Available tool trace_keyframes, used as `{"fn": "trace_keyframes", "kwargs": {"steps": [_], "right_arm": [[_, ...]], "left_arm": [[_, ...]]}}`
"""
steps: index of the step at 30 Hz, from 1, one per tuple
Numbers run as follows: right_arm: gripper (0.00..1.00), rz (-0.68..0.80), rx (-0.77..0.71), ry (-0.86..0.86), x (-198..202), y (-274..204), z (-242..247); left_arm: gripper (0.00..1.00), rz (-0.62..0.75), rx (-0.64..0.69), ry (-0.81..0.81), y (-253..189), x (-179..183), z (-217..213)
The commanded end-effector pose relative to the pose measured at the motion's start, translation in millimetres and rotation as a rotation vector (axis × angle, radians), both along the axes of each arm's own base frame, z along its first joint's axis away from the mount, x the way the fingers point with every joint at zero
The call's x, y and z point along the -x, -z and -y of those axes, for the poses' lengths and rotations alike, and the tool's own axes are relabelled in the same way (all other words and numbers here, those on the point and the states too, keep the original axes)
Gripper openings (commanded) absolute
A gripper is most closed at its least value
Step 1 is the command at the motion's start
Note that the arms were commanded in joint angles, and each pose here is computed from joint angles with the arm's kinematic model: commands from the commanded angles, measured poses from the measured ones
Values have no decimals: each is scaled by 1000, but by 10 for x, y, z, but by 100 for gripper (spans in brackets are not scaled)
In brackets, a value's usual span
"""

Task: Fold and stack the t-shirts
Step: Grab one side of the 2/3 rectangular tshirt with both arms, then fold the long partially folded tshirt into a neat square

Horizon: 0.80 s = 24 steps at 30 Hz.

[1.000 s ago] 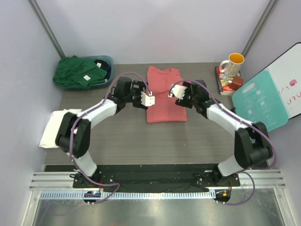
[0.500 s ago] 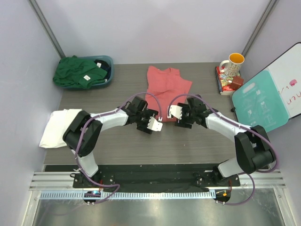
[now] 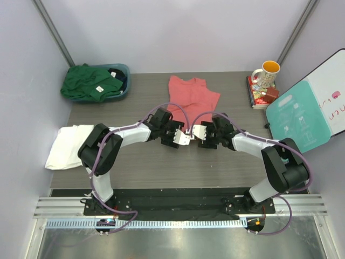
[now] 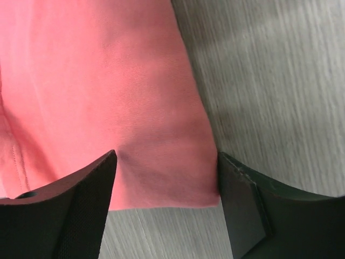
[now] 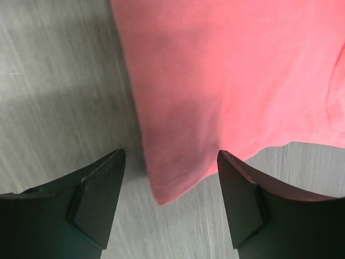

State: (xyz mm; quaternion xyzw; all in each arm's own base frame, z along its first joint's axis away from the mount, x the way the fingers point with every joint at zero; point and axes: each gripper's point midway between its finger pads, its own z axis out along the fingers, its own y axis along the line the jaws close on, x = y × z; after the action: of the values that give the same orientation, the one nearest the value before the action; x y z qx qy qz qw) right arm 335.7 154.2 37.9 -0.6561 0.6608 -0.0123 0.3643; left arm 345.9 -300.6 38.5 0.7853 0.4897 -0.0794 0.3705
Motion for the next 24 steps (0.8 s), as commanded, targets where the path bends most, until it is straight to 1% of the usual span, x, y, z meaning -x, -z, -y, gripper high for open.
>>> {"fn": "trace_keyframes", "kwargs": {"steps": [1,2,4,5,6,7,8,9,10,11,13,15,16,18,19,21,22,23,24], "right_arm": [[74,60,-5,-4,-173,25,-59],[70,68,0,-3,-205,30,-61],[65,71,3,-4,-239,58,-66],[56,68,7,-5,-262,75,-68],[47,66,9,-2,-276,84,-65],[25,53,14,-2,-264,107,-56],[15,53,16,-4,-278,91,-62],[5,48,19,-5,-274,91,-60],[1,20,29,-6,-223,113,-40],[1,23,25,-10,-240,71,-56],[1,-23,27,-13,-133,61,-38],[1,-25,2,-9,-114,-82,-70],[1,-53,0,-5,-51,-100,-59],[1,-63,-18,-11,-3,-212,-82],[1,-84,-20,-25,98,-276,-78],[1,-95,-23,-58,202,-391,-97],[1,-114,-27,-79,325,-480,-86],[1,-116,-31,-96,367,-566,-91],[1,-124,-33,-110,427,-626,-94]], "left_arm": [[72,1,-14,-16,76,-92,52],[70,7,-16,-15,76,-105,55],[66,4,-18,-15,92,-117,64],[58,4,-20,-14,102,-123,58],[52,1,-26,-9,107,-106,53],[37,-1,-27,-9,96,-99,48],[28,-7,-32,-10,102,-89,32],[21,-19,-39,-10,114,-54,9],[15,-19,-40,-7,93,-35,-3],[0,-22,-41,-9,91,-22,-27],[0,-28,-43,-5,101,38,-72],[0,-28,-34,-3,36,86,-118],[0,-41,-30,-5,18,119,-133],[0,-41,-10,-7,-122,146,-152],[0,-61,-18,0,-131,211,-180],[0,-44,10,10,-327,254,-178],[0,-46,17,16,-406,298,-190],[0,-66,10,26,-456,371,-226],[0,-57,37,37,-637,432,-227]]}}
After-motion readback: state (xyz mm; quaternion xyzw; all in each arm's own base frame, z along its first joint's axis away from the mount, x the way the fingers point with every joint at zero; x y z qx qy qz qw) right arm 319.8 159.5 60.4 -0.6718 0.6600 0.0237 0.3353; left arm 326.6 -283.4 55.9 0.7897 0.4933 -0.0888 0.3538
